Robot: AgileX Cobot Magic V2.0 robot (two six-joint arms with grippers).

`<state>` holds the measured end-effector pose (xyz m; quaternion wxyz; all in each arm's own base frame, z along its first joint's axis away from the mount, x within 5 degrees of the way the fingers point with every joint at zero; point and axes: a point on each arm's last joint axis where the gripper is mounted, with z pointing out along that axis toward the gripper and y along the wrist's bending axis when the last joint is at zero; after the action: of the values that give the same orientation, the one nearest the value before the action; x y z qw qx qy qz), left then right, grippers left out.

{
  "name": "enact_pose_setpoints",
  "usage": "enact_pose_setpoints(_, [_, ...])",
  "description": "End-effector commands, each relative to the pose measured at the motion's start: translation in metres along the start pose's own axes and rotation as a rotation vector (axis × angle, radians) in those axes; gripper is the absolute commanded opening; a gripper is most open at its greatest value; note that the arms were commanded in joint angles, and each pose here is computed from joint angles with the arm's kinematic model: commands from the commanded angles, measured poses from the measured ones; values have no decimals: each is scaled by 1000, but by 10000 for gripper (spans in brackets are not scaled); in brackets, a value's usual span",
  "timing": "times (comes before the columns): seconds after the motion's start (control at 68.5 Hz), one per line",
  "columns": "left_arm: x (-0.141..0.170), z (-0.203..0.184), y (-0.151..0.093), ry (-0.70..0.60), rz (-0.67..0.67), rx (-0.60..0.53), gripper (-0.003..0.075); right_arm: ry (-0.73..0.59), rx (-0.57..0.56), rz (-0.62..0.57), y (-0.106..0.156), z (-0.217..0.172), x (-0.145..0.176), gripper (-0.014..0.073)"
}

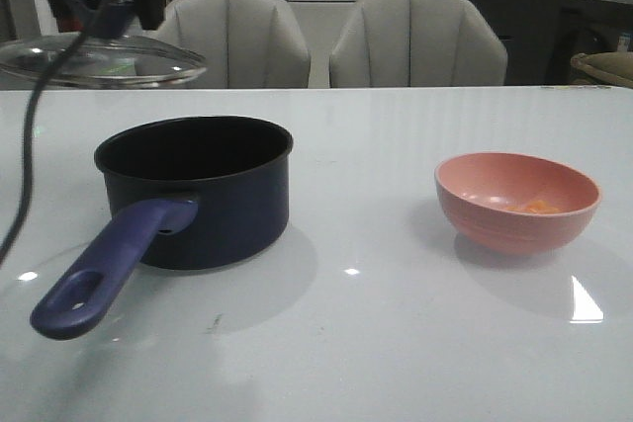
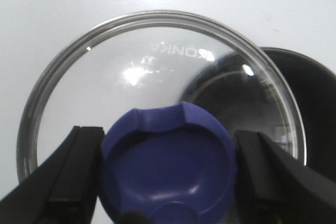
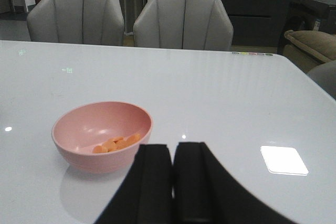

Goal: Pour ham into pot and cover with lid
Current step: 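Lift the glass lid off the pot and set it beside the pot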

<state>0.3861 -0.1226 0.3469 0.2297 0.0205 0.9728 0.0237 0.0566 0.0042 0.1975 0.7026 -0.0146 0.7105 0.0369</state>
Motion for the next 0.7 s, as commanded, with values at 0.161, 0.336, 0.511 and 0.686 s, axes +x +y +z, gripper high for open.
enact_pose_setpoints(0.161, [16, -32, 83, -121, -91, -54, 256, -114, 4, -9, 0, -2, -11, 150])
enact_pose_setpoints(0.336, [47, -6, 130, -93, -191, 13, 256, -114, 4, -9, 0, -2, -11, 150])
enact_pose_setpoints(0.511, [80, 36, 152, -44, -244, 26, 256, -114, 4, -9, 0, -2, -11, 150])
enact_pose_setpoints(0.686, [101, 69, 148, -55, -250, 29, 256, -114, 4, -9, 0, -2, -11, 150])
